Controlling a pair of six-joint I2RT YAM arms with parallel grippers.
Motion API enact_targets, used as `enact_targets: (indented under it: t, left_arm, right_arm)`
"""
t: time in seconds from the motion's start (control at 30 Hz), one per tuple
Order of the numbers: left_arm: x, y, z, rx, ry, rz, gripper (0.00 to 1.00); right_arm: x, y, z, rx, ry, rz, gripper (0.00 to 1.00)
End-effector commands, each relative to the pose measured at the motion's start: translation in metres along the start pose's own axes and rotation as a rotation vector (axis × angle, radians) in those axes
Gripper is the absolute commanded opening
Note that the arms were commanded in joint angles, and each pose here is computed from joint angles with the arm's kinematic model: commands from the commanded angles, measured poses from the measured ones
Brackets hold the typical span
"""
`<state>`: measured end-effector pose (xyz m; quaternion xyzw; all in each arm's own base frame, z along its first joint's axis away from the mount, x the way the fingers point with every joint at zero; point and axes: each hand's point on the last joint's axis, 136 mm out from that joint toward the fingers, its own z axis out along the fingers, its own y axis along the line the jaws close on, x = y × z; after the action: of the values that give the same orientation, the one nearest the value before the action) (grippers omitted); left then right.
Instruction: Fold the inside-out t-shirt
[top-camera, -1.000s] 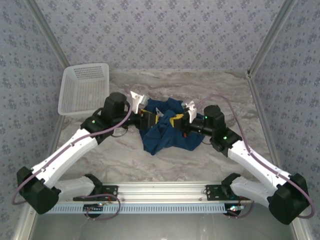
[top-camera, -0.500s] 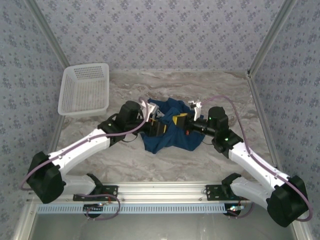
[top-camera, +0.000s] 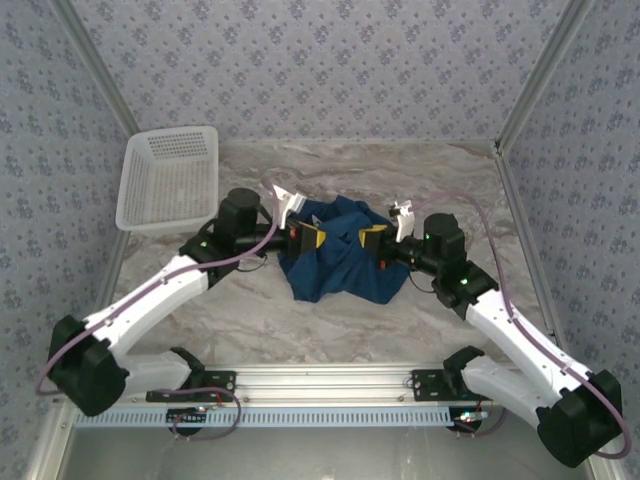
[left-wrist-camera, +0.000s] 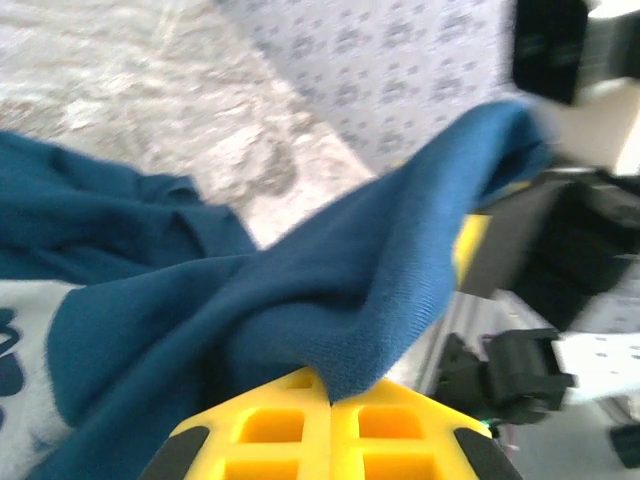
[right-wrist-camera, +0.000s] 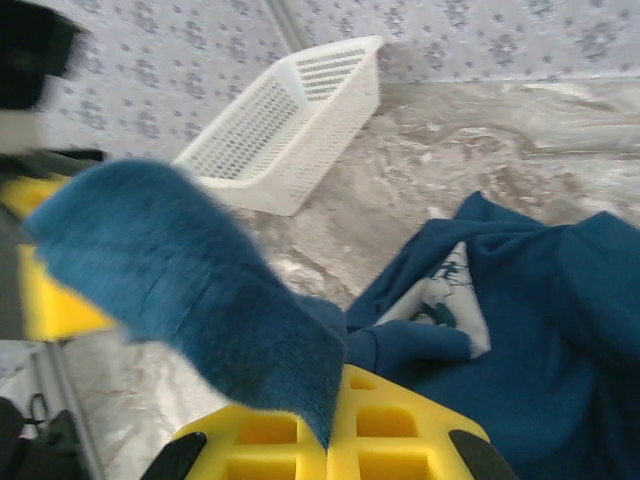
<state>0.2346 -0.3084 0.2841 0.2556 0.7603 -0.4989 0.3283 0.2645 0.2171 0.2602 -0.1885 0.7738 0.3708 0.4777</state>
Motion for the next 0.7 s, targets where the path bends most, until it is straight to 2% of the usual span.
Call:
enact_targets:
  t: [0.0, 0.1, 0.17, 0.27, 0.33, 0.37, 0.43, 0.53, 0.57, 0.67]
  left_arm:
    - [-0.013, -0.053, -0.023, 0.197, -0.031, 0.049, 0.0]
    - [-0.012, -0.064, -0.029, 0.235, -0.018, 0.037, 0.0]
    - [-0.013, -0.054, -0.03, 0.184, -0.014, 0.016, 0.0]
    - [-0.015, -0.007, -0.03, -0.056, -0.035, -0.049, 0.0]
    - [-0.007, 0.035, -0.032, -0.276, -0.014, -0.079, 0.0]
    - [-0.002, 0.049, -0.033, -0.343, 0.007, -0.081, 0.0]
    - [0.011, 0.071, -0.032, -0.434, 0.056, -0.089, 0.0]
    - [0.027, 0.088, -0.029, -0.484, 0.107, -0.118, 0.0]
    - [0.031, 0.092, -0.028, -0.494, 0.121, -0.126, 0.01]
    - [0.038, 0.096, -0.025, -0.495, 0.145, -0.138, 0.18]
  right_arm:
    - [-0.011, -0.013, -0.01, 0.109, 0.0, -0.081, 0.0]
    - [-0.01, -0.011, -0.009, 0.099, 0.011, -0.093, 0.0]
    - [-0.008, -0.007, -0.008, 0.074, 0.025, -0.113, 0.0]
    - [-0.001, 0.008, -0.006, -0.026, 0.048, -0.1, 0.0]
    - [0.001, 0.022, -0.004, -0.114, 0.058, -0.077, 0.0]
    - [0.002, 0.027, -0.004, -0.151, 0.063, -0.061, 0.0]
    - [0.0, 0.037, -0.003, -0.221, 0.054, -0.019, 0.0]
    - [0.0, 0.04, 0.002, -0.266, 0.051, 0.058, 0.0]
    - [0.001, 0.039, 0.004, -0.271, 0.056, 0.075, 0.0]
    - [0.004, 0.036, 0.013, -0.274, 0.066, 0.131, 0.0]
